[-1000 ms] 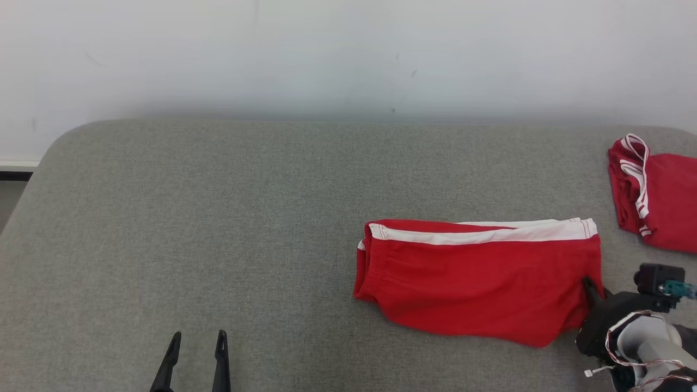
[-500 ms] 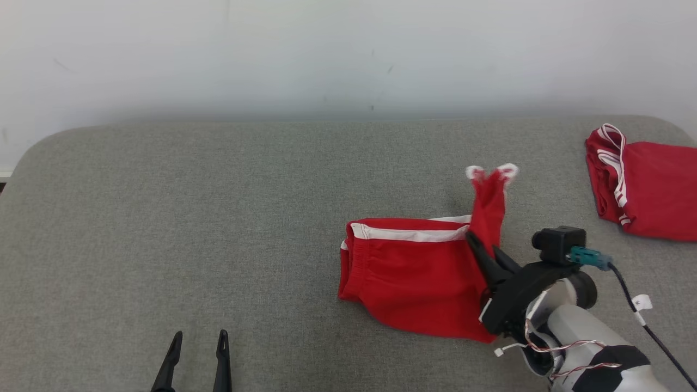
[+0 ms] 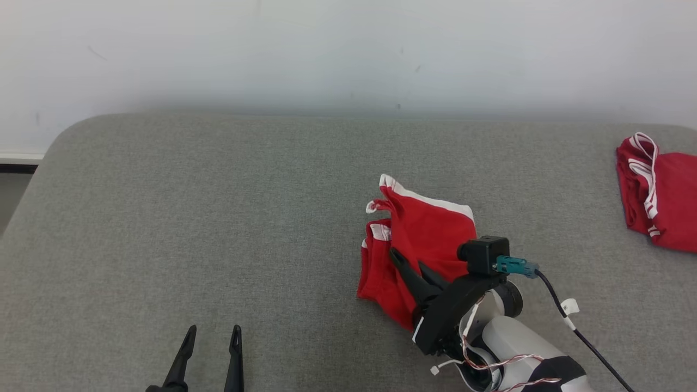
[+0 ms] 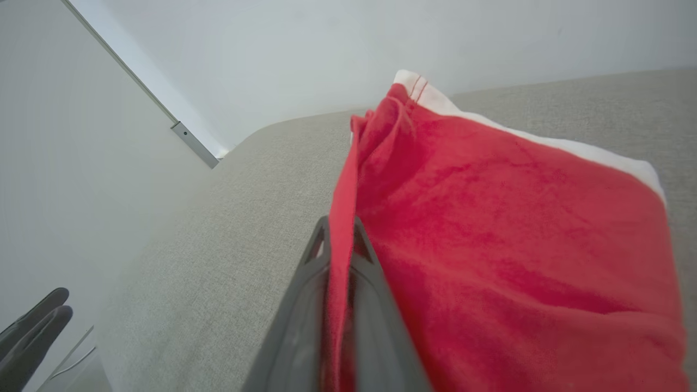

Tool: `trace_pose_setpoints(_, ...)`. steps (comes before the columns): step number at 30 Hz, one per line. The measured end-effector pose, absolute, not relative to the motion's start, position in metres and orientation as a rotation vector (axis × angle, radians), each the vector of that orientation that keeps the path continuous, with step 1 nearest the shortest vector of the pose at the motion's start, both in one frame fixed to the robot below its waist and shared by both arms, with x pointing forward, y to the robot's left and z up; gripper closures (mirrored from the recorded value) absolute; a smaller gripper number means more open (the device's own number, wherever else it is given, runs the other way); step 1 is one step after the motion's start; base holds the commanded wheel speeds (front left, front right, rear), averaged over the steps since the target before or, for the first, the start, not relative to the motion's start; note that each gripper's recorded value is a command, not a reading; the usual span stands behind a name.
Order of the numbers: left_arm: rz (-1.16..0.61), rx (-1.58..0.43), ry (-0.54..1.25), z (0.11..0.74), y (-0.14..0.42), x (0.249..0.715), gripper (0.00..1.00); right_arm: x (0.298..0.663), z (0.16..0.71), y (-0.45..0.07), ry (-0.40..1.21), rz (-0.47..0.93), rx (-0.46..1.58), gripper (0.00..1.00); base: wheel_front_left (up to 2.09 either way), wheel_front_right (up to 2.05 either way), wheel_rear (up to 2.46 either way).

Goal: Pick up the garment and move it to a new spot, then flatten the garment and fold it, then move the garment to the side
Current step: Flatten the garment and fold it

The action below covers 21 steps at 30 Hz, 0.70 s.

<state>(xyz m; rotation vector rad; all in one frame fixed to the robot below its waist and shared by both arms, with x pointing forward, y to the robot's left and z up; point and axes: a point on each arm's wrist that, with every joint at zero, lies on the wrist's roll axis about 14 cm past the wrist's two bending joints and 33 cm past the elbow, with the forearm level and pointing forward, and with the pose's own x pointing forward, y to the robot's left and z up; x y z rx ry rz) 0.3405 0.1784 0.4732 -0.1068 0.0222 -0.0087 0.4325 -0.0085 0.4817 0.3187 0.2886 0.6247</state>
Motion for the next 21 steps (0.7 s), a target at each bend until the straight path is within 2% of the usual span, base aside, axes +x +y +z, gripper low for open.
trace_pose_setpoints(7,0.008,-0.115,0.022,0.473,0.182,0.336,0.00,0.425,0.464,0.014,0.357,0.648,0.314,1.00,0.00,0.00,0.00)
trace_pose_setpoints(8,0.011,-0.115,0.021,0.473,0.182,0.336,0.00,0.425,0.466,0.016,0.348,0.653,0.313,0.67,0.00,0.00,0.00)
trace_pose_setpoints(9,0.012,-0.115,0.021,0.473,0.183,0.336,0.00,0.425,0.470,0.018,0.323,0.658,0.315,0.07,0.00,0.00,0.00)
trace_pose_setpoints(10,0.014,-0.115,0.021,0.474,0.183,0.336,0.00,0.427,0.475,0.017,0.294,0.653,0.325,0.00,0.00,0.00,0.00)
trace_pose_setpoints(21,0.005,-0.117,0.020,0.474,0.180,0.336,0.00,0.457,0.514,-0.059,0.073,0.478,0.305,0.00,0.00,0.00,0.00)
